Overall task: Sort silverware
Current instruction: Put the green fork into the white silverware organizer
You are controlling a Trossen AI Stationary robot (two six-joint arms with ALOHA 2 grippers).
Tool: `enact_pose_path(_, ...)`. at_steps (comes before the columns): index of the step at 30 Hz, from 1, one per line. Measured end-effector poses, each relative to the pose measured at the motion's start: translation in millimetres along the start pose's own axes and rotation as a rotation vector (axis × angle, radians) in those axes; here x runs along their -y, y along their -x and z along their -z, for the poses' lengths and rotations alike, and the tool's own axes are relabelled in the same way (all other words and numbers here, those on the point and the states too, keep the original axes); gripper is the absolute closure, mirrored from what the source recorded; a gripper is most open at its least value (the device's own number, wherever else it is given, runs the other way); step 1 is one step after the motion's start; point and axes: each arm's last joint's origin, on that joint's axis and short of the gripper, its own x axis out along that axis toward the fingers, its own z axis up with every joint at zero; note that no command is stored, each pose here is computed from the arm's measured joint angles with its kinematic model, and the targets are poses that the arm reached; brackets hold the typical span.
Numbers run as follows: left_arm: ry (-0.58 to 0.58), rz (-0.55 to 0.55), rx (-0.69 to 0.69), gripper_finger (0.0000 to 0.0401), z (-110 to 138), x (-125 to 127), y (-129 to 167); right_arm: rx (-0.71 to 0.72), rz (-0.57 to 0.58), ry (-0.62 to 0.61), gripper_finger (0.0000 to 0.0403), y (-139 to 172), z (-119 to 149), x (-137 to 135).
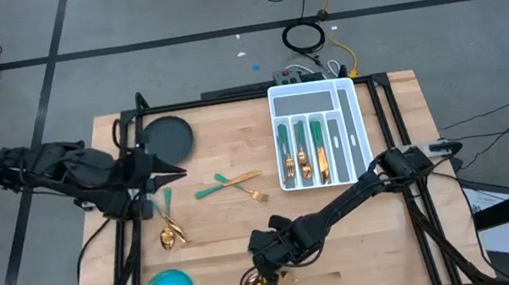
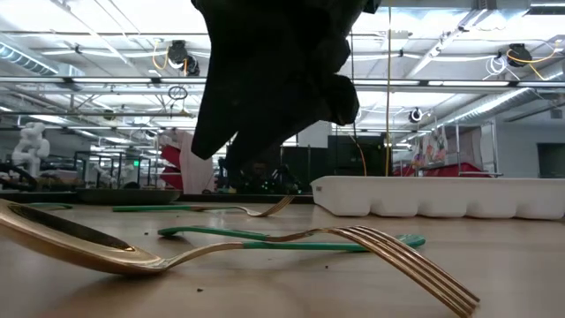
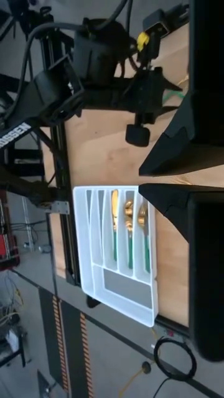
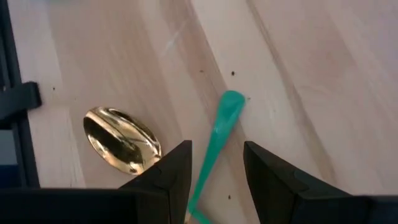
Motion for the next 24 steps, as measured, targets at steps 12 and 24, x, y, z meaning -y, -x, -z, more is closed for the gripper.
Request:
enact_pose_path(12,-0.035,0.01,-0.073,0.0362,10,-1,6,-0.023,0.053,-0.068,0.0266,-27,12,4)
enact_pose_path(24,-0.064,0.012,-0.077,0.0362,10,-1,7,-0.065,0.106,-0.09,0.0266,-26,20,6)
